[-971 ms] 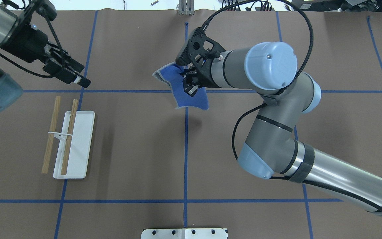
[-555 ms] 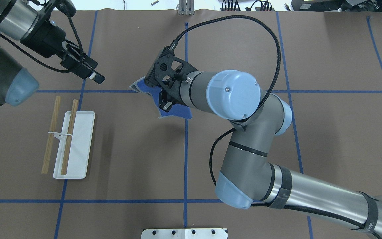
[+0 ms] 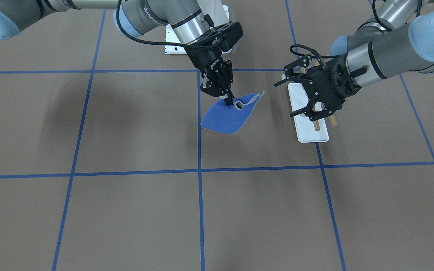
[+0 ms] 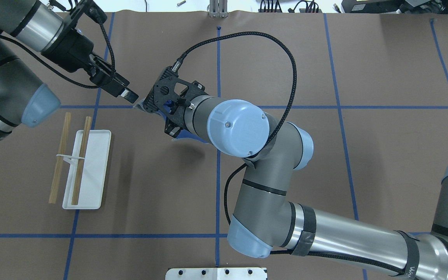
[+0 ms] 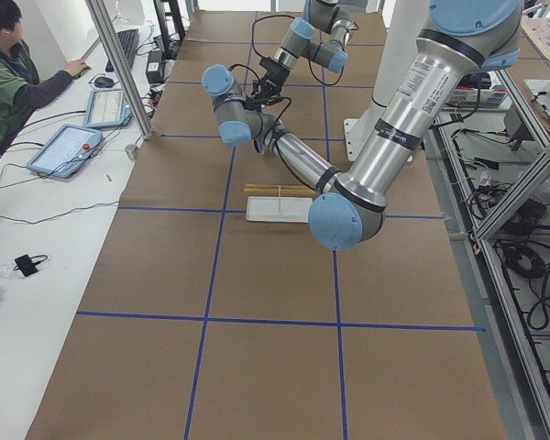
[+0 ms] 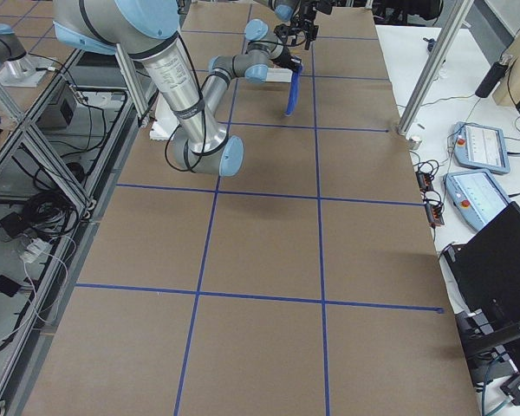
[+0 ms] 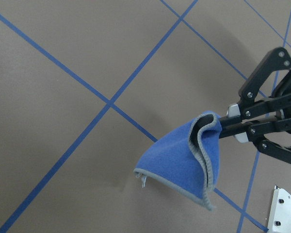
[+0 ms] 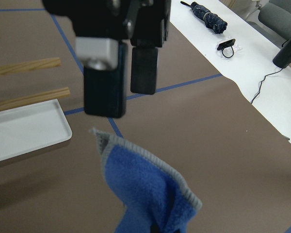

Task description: Hang towel on rack

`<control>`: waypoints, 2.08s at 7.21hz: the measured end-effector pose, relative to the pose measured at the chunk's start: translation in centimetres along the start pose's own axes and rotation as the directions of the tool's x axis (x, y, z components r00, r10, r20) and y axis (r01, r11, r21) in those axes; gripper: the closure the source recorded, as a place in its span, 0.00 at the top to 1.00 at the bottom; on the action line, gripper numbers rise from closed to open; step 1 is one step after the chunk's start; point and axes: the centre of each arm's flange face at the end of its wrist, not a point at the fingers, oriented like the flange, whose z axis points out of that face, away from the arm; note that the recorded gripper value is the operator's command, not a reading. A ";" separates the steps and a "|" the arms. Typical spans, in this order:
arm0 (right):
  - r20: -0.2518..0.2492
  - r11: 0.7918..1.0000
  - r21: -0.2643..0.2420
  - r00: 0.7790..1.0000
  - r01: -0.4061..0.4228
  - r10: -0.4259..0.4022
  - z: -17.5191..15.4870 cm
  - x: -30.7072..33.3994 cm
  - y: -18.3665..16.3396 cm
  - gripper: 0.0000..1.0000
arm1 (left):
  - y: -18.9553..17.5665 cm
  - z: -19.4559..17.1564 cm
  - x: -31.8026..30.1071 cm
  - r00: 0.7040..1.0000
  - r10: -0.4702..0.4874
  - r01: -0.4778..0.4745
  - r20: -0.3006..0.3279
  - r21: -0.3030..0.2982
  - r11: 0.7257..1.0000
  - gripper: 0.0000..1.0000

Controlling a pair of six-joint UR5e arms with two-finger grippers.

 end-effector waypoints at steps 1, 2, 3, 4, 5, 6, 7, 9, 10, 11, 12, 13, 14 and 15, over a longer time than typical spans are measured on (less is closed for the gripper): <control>-0.001 1.000 0.006 1.000 -0.006 0.006 0.0 -0.2 -0.5 0.00 | 0.0 0.6 0.1 1.000 -0.005 0.005 -0.006 -0.007 1.000 0.74; 0.000 1.000 0.011 1.000 -0.014 0.014 -0.1 -0.3 -0.8 0.00 | 0.1 0.9 0.0 1.000 -0.008 0.008 -0.010 -0.011 1.000 0.68; 0.001 1.000 0.014 1.000 -0.019 0.019 -0.2 -0.3 -0.9 0.00 | 0.1 1.1 -0.1 1.000 -0.011 0.011 -0.010 -0.013 1.000 0.59; 0.001 1.000 0.017 1.000 -0.021 0.021 -0.2 -0.3 -1.1 0.00 | 0.1 1.3 -0.2 1.000 -0.015 0.015 -0.011 -0.016 1.000 0.55; 0.002 1.000 0.020 1.000 -0.022 0.022 -0.3 -0.3 -1.2 0.00 | 0.2 1.5 -0.2 1.000 -0.017 0.017 -0.014 -0.020 1.000 0.50; 0.002 1.000 0.021 1.000 -0.022 0.022 -0.3 -0.3 -1.2 0.00 | 0.3 1.8 -0.1 1.000 -0.017 0.017 -0.017 -0.024 1.000 0.35; 0.002 1.000 0.021 1.000 -0.023 0.023 -0.2 -0.3 -1.2 0.00 | 0.3 2.0 0.0 1.000 -0.021 0.021 -0.019 -0.027 0.999 0.17; -0.003 0.999 0.023 1.000 -0.030 0.030 -0.3 -0.3 -1.2 0.00 | 0.4 2.5 0.4 0.998 -0.056 0.055 -0.027 -0.033 0.998 0.00; -0.007 0.999 0.025 0.999 -0.033 0.033 -0.3 -0.2 -1.2 0.00 | 0.5 2.6 0.5 0.997 -0.069 0.068 -0.028 -0.034 0.997 0.00; -0.010 0.999 0.027 0.999 -0.035 0.035 -0.3 -0.1 -1.2 0.00 | 0.6 2.7 0.5 0.997 -0.078 0.077 -0.028 -0.035 0.996 0.00; -0.013 0.999 0.030 0.999 -0.037 0.038 -0.3 0.0 -1.1 0.49 | 0.7 2.7 0.4 0.996 -0.083 0.082 -0.027 -0.036 0.996 0.00; -0.014 0.998 0.035 0.998 -0.059 0.060 -0.5 0.1 -1.1 0.99 | 0.8 2.7 0.3 0.996 -0.087 0.086 -0.027 -0.036 0.996 0.00; -0.007 0.989 0.048 0.990 -0.140 0.141 -1.2 0.1 -1.2 1.00 | 0.8 2.6 0.3 0.995 -0.092 0.091 -0.025 -0.035 0.995 0.00; 0.008 0.965 0.063 0.967 -0.254 0.254 -2.4 0.3 -1.1 1.00 | 0.7 2.3 0.3 0.993 -0.116 0.116 -0.022 -0.032 0.993 0.00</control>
